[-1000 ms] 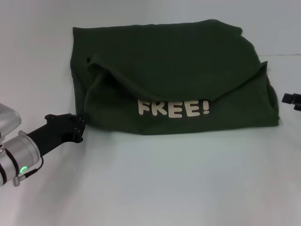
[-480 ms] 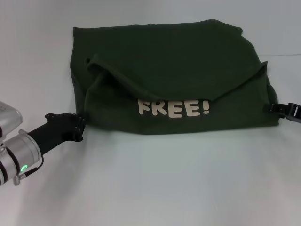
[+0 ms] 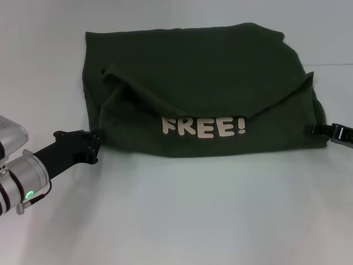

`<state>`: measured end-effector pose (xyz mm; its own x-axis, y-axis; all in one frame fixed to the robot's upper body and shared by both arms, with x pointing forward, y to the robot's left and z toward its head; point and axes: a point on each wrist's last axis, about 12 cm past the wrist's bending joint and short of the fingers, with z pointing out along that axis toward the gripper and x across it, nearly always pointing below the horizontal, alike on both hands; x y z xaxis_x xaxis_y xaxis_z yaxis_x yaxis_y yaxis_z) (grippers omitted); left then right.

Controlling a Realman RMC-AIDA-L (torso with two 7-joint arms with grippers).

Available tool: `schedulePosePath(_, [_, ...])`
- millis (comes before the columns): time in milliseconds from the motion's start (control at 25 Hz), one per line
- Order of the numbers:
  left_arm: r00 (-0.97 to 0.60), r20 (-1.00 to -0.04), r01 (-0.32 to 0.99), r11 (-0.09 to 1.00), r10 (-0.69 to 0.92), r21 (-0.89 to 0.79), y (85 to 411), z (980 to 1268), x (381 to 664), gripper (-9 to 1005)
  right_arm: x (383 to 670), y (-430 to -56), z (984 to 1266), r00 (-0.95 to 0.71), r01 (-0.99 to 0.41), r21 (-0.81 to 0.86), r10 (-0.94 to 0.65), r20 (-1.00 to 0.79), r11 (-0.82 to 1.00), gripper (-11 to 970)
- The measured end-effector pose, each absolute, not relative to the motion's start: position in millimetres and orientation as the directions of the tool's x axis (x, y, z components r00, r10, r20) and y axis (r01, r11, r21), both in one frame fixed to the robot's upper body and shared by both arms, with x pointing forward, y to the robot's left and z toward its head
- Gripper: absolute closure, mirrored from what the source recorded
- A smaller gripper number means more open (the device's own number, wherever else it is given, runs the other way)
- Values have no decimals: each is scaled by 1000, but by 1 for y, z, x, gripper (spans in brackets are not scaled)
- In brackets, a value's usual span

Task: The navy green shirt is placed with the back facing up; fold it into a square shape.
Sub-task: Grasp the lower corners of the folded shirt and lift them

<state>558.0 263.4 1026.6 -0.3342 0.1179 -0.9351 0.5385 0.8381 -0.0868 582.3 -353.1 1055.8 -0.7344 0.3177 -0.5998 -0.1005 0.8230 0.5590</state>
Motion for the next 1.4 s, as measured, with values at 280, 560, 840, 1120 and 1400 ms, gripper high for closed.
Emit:
schedulePosePath(280, [-336,-935,537,839,116,-89,263,1027,558,977,576,-354,1056,-727,-137,559,300,-617,818,492])
schedulePosePath(560, [-341,-935,532,840,96,-108,265,1027,555,975,569,-361,1061,-727,-172,566,284,-625,806,623])
schedulePosePath(840, [-367,-930,529,816,-27,-232,278,1031,537,972,557,-369,1063,-720,-211,563,262,-643,799,880])
schedulePosePath(1120, [-429,-890,536,750,-153,-387,293,1036,511,970,534,-380,1064,-706,-284,569,234,-669,772,932])
schedulePosePath(1400, [-501,-829,509,689,-250,-516,309,1033,481,968,494,-400,1069,-686,-346,577,220,-693,740,932])
